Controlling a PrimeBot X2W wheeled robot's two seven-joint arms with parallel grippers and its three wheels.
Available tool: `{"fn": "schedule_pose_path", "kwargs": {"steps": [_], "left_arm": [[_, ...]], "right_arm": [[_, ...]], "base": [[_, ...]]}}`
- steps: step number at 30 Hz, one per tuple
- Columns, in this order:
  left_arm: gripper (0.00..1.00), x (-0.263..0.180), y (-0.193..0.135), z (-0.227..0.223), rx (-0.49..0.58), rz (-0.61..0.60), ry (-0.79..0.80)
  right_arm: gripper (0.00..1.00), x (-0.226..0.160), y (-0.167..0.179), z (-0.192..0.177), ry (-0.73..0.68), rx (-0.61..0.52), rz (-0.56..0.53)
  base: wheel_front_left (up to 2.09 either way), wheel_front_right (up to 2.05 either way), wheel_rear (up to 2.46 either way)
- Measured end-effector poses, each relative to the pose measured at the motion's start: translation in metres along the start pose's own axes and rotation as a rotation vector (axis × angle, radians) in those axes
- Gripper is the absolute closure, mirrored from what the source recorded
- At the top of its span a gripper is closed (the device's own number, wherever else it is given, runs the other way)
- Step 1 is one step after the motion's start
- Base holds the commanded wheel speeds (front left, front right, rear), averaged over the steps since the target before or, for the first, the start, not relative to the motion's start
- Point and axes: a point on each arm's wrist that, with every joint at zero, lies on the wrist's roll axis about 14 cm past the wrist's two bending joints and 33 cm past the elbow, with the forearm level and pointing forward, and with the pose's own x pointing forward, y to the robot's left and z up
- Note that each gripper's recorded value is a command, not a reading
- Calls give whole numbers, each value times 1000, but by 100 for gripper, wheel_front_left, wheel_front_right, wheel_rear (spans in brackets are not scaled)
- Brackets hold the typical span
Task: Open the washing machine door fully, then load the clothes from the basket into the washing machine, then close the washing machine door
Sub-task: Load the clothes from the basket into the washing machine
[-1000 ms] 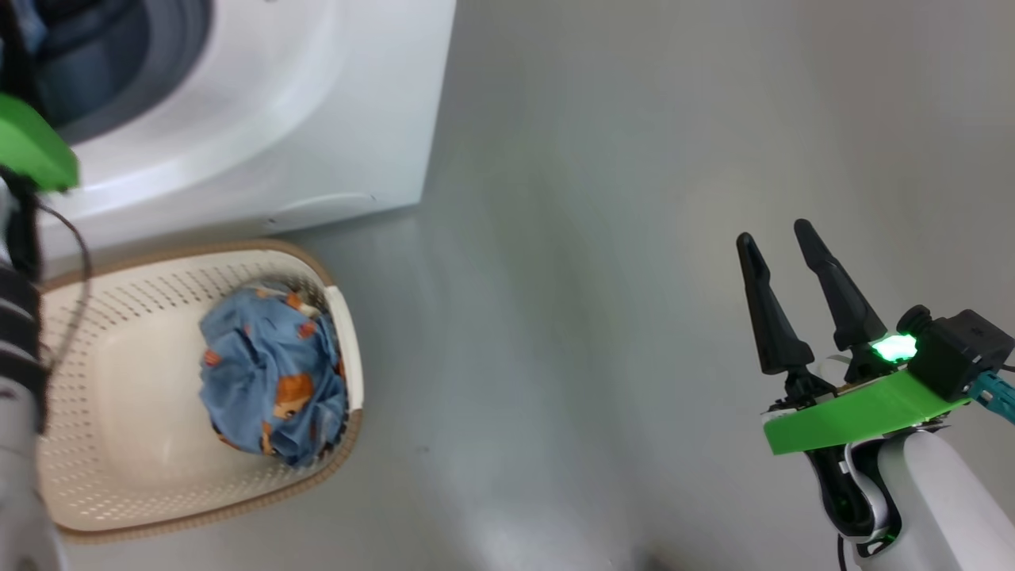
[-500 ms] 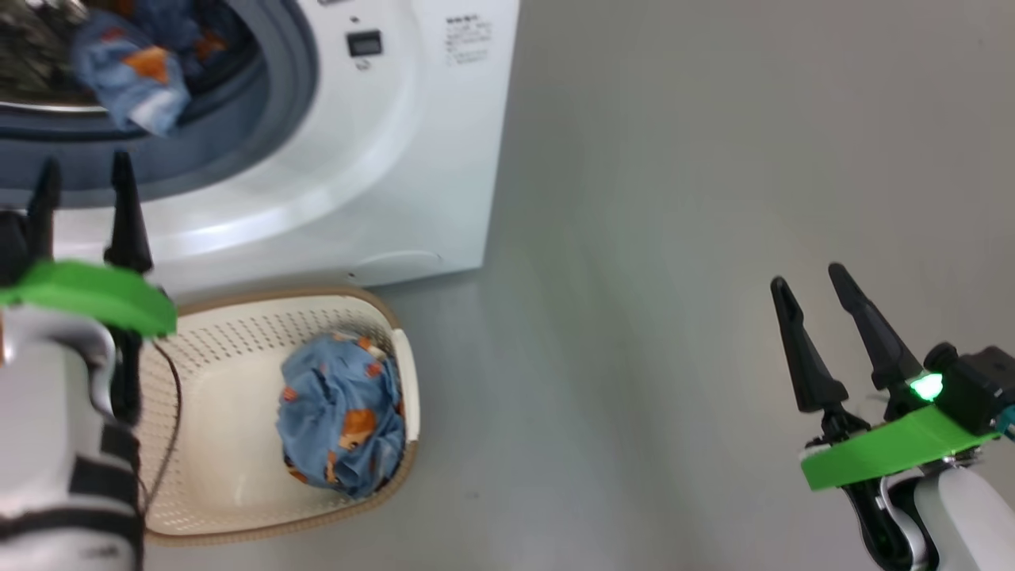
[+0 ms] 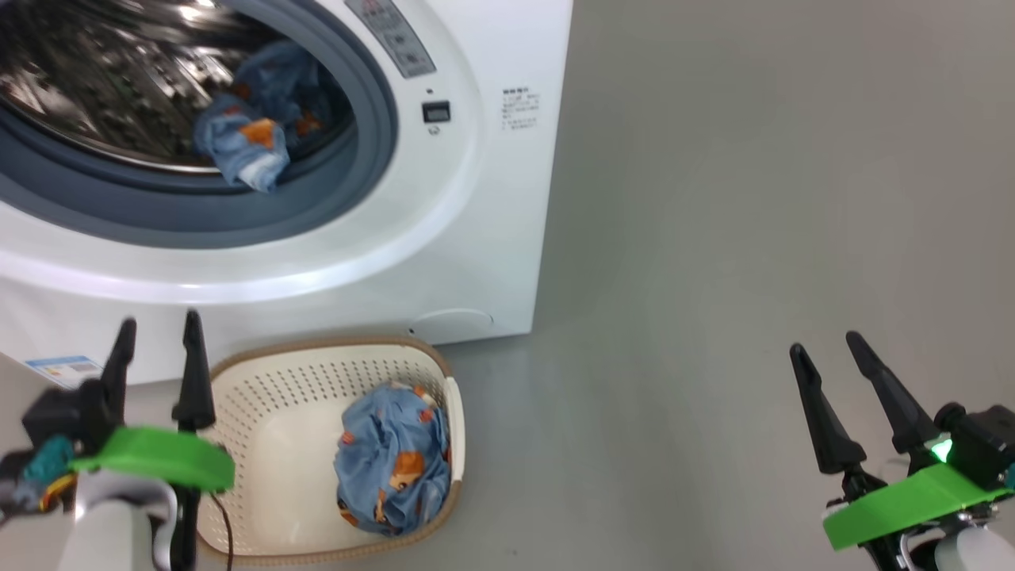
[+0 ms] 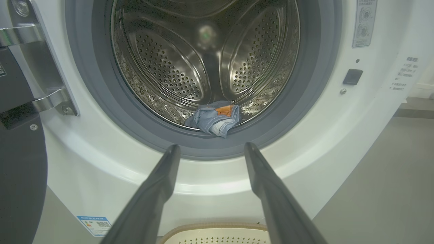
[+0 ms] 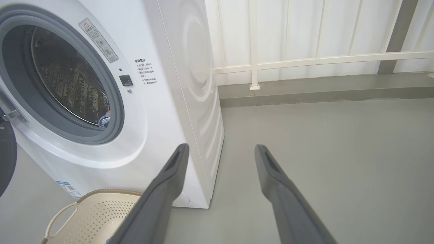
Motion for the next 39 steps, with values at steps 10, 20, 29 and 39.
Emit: {"fn": "schedule_pose_path", "kwargs": {"steps": [10,20,29,39], "left_arm": [[0,-64,17,1,-2,54,-26],[0,-79,16,-4,-12,59,-24],[0,-77,16,-9,-14,59,-12],[0,-66,6,-47,-43,42,96]], "right_arm": [[0,-20,5,6,-18,-1,12],[0,-23,2,6,-18,2,-1],[0,-23,0,2,-9,3,-12],[0,-9,0,-2,-4,23,-26]], "base": [[0,0,0],[0,0,0],[0,0,0],[0,0,0]]}}
